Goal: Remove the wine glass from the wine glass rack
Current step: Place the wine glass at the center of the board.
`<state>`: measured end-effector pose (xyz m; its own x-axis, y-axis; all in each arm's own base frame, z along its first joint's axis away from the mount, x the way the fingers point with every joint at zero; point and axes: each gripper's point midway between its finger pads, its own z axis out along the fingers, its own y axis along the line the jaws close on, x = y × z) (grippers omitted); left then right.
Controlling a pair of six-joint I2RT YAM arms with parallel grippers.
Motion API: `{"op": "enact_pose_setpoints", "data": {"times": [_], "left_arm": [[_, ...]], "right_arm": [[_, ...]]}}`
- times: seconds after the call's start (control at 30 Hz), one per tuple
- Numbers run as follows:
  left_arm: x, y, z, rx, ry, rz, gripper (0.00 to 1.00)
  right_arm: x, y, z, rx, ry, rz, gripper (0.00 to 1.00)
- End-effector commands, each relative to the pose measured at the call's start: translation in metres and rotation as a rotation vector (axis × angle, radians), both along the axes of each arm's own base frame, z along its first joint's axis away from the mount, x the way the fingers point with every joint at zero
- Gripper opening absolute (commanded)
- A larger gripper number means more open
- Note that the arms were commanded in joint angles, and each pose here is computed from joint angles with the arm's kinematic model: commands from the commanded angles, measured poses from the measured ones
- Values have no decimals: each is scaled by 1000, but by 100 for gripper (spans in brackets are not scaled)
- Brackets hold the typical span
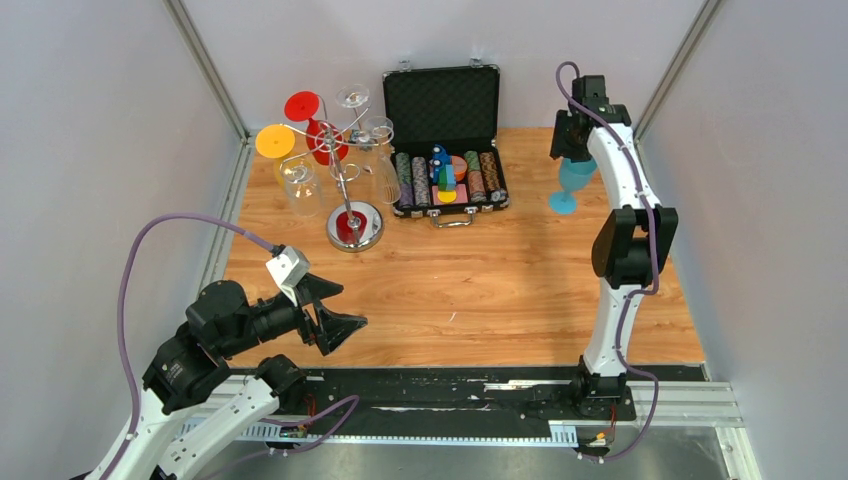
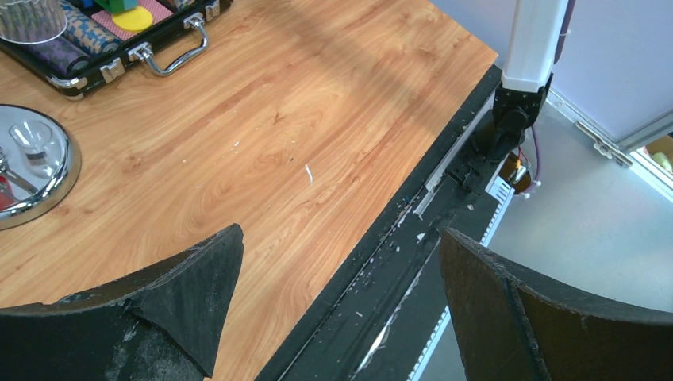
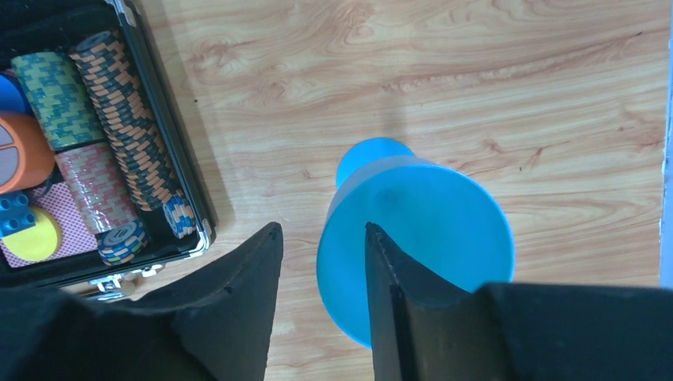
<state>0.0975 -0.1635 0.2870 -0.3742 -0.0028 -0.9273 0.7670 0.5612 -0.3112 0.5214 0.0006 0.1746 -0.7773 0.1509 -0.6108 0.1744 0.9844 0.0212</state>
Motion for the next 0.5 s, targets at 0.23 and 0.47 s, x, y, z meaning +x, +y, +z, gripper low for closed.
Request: {"op": "enact_pose_setpoints", "data": {"times": [0.23,0.47], "left_arm": [[8,2,5,-19,-9,46,100],[10,5,5,-21,-11,73,100]], "right_arm": [[-14,38,119,107,-267,66,50],[-49,106,181,216,-418,261,54]]}}
